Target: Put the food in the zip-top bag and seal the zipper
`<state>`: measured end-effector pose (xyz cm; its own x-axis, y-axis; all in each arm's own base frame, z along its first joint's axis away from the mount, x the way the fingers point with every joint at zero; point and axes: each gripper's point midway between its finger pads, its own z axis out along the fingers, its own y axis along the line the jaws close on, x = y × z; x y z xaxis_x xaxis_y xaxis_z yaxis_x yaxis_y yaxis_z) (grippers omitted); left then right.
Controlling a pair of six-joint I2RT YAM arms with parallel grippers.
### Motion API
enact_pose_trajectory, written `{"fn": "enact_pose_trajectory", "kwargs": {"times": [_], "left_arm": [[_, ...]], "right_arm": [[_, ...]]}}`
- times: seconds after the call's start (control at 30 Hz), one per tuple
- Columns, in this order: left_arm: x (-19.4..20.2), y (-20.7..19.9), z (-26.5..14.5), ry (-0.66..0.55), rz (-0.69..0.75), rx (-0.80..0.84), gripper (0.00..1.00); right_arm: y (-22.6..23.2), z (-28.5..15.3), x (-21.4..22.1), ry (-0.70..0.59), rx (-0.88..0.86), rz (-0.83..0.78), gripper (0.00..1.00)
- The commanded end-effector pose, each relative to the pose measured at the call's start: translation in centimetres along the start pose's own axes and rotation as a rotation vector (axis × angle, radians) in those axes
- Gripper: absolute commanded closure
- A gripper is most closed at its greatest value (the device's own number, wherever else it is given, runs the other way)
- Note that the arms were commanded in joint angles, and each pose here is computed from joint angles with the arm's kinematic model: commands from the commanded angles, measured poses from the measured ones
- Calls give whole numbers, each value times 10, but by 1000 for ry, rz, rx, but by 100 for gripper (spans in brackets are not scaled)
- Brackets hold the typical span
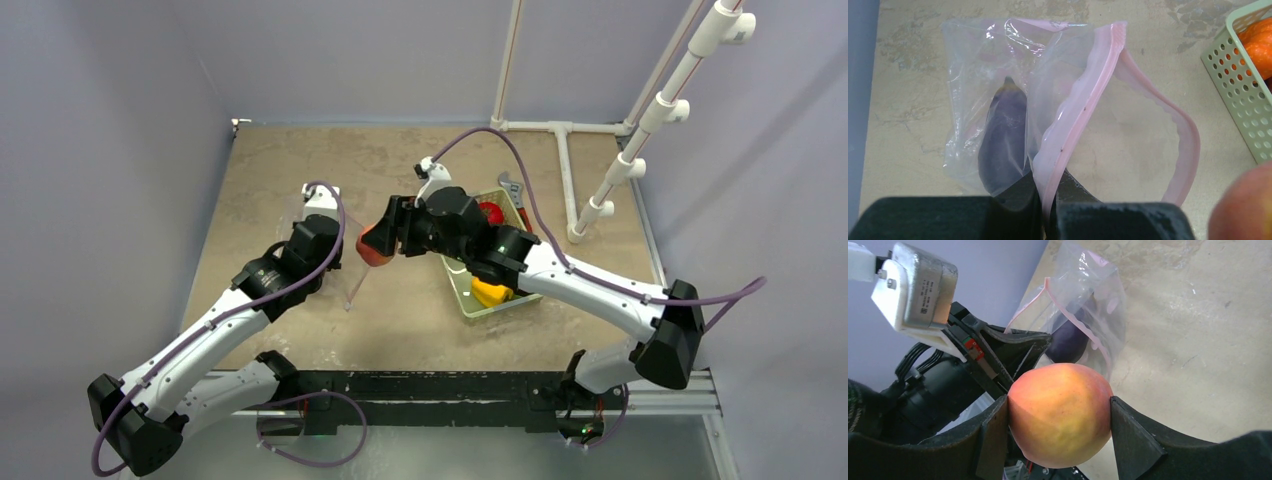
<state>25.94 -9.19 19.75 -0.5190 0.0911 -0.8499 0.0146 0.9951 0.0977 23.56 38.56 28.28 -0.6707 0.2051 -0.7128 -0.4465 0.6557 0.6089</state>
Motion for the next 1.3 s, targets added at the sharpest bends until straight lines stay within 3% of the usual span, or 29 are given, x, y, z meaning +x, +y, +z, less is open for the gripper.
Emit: {"fn": "enact_pose_trajectory", "kwargs": {"times": [0.0,0.3,0.6,0.7,0.83,0.93,1.03,1.27], "left_arm": [[-10,0,-2,-38,-25,10,100],[-10,-1,-3,-42,-27,21,100],[-12,-2,-5,-49,-31,35,100],[-13,-3,-6,-54,-34,40,100],[-13,-2,-7,-59,-37,42,100],[-14,-2,-7,-60,-37,41,100],[-14,-2,-7,-61,-38,40,100],[-13,-2,-6,-57,-35,37,100]], "right_arm": [[33,5,-19,-49,-92,-1,75],[36,34,2,-4,-106,-4,75],[12,76,20,24,27,22,69],[2,91,30,45,80,56,60],[2,101,32,52,93,72,25],[6,102,29,48,84,71,11],[9,98,25,43,72,66,3],[13,75,9,11,77,58,2]]}}
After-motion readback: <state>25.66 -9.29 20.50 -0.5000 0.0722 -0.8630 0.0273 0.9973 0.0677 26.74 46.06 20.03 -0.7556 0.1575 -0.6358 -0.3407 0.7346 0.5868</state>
